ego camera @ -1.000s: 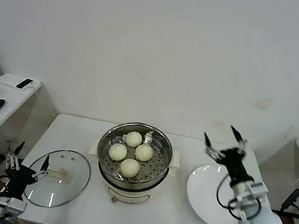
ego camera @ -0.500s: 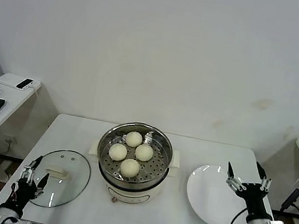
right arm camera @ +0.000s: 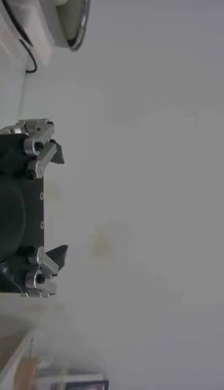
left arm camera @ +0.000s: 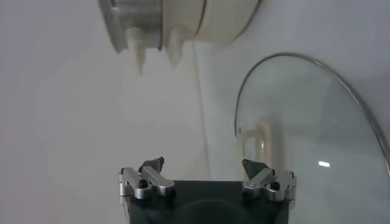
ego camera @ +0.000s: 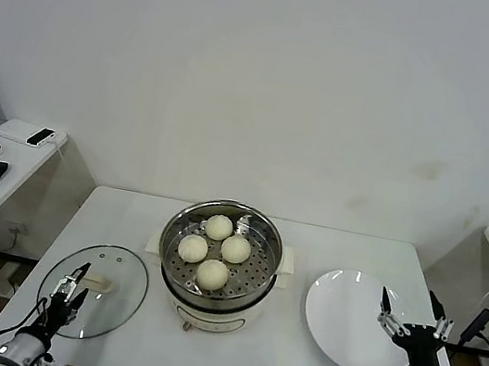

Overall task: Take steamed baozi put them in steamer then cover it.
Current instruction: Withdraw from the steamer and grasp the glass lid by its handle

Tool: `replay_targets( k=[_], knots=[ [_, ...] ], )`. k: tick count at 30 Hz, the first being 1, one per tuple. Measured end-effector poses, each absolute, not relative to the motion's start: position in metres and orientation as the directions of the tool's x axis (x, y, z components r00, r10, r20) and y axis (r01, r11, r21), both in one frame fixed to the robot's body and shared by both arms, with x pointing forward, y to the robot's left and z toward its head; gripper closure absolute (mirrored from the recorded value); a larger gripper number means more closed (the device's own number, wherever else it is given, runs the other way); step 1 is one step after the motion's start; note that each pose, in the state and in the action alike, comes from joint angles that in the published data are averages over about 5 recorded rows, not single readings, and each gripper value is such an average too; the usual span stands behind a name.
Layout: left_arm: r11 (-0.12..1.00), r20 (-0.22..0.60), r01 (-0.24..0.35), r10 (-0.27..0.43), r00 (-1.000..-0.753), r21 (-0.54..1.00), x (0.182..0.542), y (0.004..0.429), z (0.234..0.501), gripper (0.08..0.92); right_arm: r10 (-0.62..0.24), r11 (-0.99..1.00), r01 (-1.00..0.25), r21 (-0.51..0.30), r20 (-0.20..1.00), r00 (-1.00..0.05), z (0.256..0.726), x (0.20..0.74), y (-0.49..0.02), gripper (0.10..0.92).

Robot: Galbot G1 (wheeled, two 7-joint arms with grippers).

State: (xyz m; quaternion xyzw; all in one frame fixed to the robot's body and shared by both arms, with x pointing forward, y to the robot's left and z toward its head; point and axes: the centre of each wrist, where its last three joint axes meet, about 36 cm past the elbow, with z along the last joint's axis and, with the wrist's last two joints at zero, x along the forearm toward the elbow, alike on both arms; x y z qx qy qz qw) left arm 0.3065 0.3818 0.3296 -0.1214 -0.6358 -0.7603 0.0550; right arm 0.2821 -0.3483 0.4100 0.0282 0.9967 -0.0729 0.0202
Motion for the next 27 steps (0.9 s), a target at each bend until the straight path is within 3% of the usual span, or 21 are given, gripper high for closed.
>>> replay_targets(
  k=[17, 20, 27],
  knots=[
    [-0.219, 0.249, 0.229, 0.066, -0.966, 0.948, 0.365, 0.388, 0.31, 0.177, 0.075, 0.986, 0.077, -0.145, -0.02, -0.997, 0.406, 0.266, -0.346, 0.2],
    [-0.22, 0.252, 0.234, 0.055, -0.966, 0.947, 0.371, 0.391, 0.307, 0.229, 0.073, 0.986, 0.075, -0.146, -0.021, -0.997, 0.407, 0.265, -0.346, 0.2],
    [-0.206, 0.26, 0.247, 0.041, -0.965, 0.947, 0.376, 0.396, 0.302, 0.44, 0.069, 0.987, 0.071, -0.141, -0.017, -0.997, 0.408, 0.266, -0.346, 0.2]
  ],
)
